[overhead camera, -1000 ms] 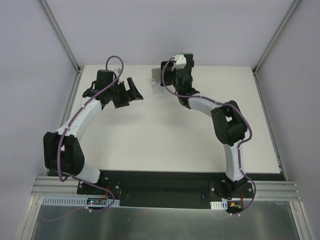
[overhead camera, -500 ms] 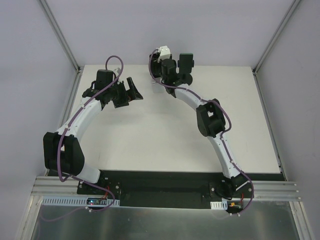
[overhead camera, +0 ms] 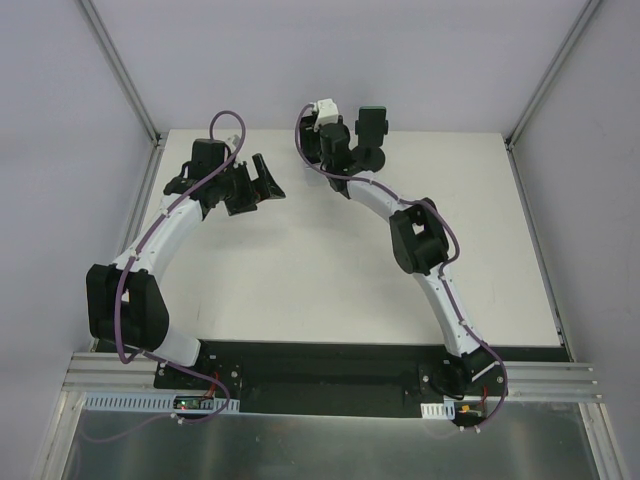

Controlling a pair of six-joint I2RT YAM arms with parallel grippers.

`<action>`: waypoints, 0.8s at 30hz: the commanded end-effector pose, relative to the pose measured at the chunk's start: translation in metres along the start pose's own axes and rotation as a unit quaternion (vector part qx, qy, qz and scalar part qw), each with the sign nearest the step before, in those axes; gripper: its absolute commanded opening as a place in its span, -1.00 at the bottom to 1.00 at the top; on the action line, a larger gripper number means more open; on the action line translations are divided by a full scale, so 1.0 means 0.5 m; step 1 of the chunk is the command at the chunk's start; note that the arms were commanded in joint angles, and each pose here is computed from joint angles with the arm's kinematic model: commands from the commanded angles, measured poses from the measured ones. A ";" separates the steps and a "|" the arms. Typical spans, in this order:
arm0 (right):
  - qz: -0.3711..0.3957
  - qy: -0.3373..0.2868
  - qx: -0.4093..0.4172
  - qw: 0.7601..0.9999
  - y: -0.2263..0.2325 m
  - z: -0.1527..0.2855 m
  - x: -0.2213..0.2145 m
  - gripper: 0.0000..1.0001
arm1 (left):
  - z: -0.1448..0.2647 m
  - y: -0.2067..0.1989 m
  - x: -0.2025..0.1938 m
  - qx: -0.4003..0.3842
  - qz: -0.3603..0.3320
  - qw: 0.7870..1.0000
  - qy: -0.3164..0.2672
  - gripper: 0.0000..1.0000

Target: Place the phone on the phone stand

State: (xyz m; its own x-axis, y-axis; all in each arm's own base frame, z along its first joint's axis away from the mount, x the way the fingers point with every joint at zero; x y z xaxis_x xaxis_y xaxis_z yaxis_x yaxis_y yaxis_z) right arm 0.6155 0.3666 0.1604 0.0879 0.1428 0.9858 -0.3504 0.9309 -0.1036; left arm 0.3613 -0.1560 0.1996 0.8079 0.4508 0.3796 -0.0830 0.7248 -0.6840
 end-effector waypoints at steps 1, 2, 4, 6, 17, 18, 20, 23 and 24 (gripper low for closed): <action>-0.017 -0.059 -0.010 0.998 0.006 0.015 0.092 -0.99 | 0.017 -0.016 0.008 -0.019 -0.003 1.000 -0.011 0.84; -0.013 -0.057 -0.013 0.998 0.006 0.017 0.088 -0.99 | 0.017 -0.015 0.009 -0.018 -0.002 1.000 -0.012 0.84; -0.010 -0.054 -0.019 0.998 0.007 0.022 0.083 -0.99 | 0.018 -0.016 0.009 -0.019 -0.003 1.000 -0.012 0.84; -0.009 -0.053 -0.023 0.998 0.006 0.024 0.080 -0.99 | 0.017 -0.015 0.010 -0.019 -0.003 1.000 -0.012 0.85; -0.061 -0.006 -0.096 0.994 -0.023 0.031 0.047 -0.98 | 0.019 -0.014 0.011 -0.018 -0.003 1.000 -0.014 0.85; -0.059 -0.003 -0.110 0.992 -0.027 0.035 0.045 -0.99 | 0.018 -0.012 0.012 -0.016 -0.002 1.000 -0.015 0.84; -0.057 -0.002 -0.126 0.990 -0.022 0.039 0.047 -0.99 | 0.018 -0.011 0.012 -0.016 0.000 1.000 -0.014 0.84; -0.053 0.010 -0.153 0.987 -0.023 0.042 0.032 -0.74 | 0.017 -0.010 0.012 -0.016 0.001 1.000 -0.014 0.85; -0.051 0.013 -0.162 0.985 -0.024 0.041 0.029 -0.65 | 0.016 -0.009 0.012 -0.016 0.000 1.000 -0.013 0.84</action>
State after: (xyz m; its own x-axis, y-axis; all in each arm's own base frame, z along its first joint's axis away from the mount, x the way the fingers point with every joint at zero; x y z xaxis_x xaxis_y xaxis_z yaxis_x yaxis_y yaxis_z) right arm 0.6076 0.3528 0.1492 0.1471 0.0748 0.9863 -0.1318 0.9897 -0.0554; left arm 0.3625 -0.1535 0.1996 0.8045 0.4564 0.3802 -0.0875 0.7241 -0.6841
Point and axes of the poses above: each gripper's point midway between its finger pads, its own z axis back along the fingers, its own y axis along the line the jaws close on, x = y × z, the point moved 1 cm from there along z, back along the fingers, and after that the axes turned 7 degrees about z, right-handed, at the moved point
